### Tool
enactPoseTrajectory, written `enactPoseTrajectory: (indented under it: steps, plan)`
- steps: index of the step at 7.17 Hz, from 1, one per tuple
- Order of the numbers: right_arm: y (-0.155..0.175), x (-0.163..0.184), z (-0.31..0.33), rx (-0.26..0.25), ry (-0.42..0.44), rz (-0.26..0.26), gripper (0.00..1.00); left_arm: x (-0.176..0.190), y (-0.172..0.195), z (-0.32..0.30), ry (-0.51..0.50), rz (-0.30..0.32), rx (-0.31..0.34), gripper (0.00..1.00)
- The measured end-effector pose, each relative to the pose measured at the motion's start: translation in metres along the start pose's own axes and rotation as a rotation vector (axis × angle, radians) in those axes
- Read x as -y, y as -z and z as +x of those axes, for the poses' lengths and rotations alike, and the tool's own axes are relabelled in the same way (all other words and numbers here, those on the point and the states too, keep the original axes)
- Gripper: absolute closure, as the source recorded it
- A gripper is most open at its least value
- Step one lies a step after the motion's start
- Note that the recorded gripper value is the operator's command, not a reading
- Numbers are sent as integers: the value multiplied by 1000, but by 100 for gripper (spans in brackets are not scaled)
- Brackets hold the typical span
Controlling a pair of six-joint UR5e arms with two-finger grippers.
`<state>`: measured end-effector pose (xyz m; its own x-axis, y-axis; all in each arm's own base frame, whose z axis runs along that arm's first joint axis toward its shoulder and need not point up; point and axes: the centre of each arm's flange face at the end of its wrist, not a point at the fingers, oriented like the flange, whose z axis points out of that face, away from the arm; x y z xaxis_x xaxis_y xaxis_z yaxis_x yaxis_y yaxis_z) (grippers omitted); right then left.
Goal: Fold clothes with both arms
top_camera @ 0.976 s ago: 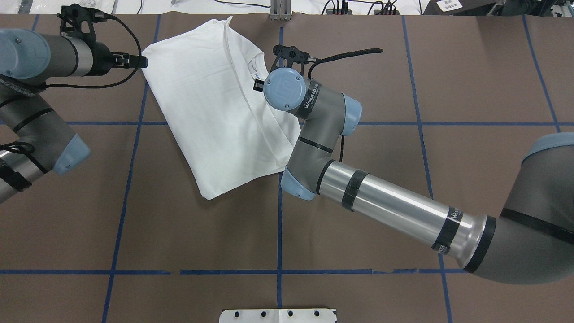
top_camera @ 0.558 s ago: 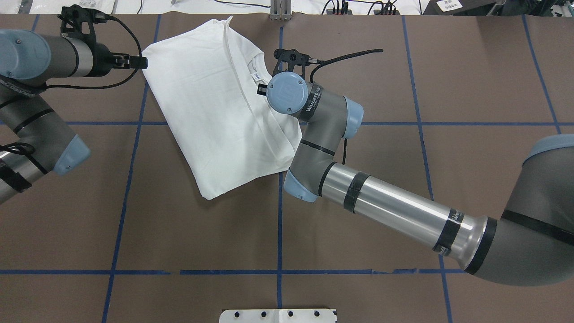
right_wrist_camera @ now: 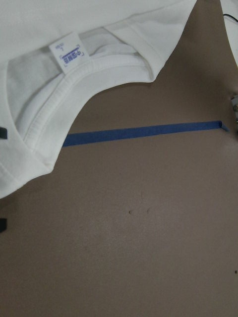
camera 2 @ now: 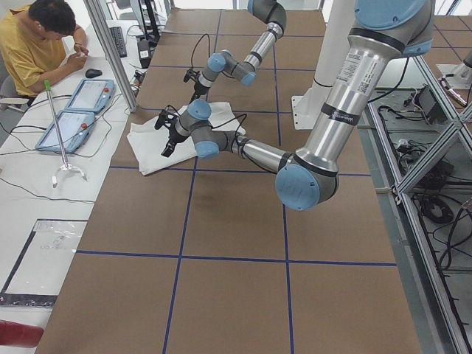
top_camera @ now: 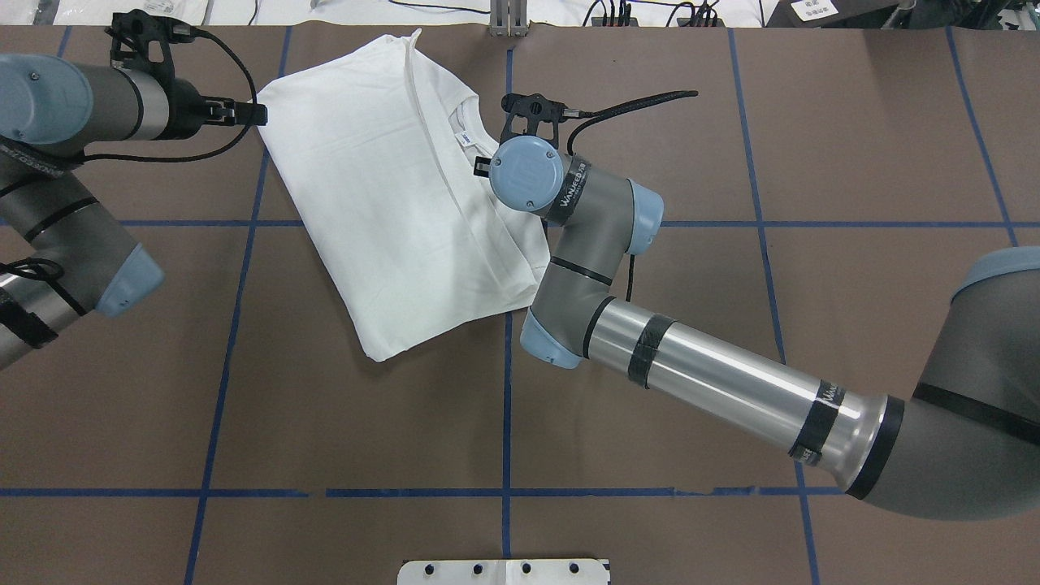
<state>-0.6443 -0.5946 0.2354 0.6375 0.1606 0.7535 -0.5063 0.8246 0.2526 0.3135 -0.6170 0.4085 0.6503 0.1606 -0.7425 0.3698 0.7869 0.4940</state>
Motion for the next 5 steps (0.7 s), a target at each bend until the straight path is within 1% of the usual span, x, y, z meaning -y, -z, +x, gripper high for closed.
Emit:
enactPoseTrajectory:
  steps: [1, 3, 5]
  plan:
    - [0, 0, 1, -1, 1, 2, 44, 0, 0, 0, 0, 0, 0, 0]
    - [0, -3, 0, 0, 3, 1, 53, -1, -1, -1, -2, -2, 2, 0]
    - [-1, -5, 0, -1, 16, -1, 53, -1, -2, -2, -4, -3, 3, 0]
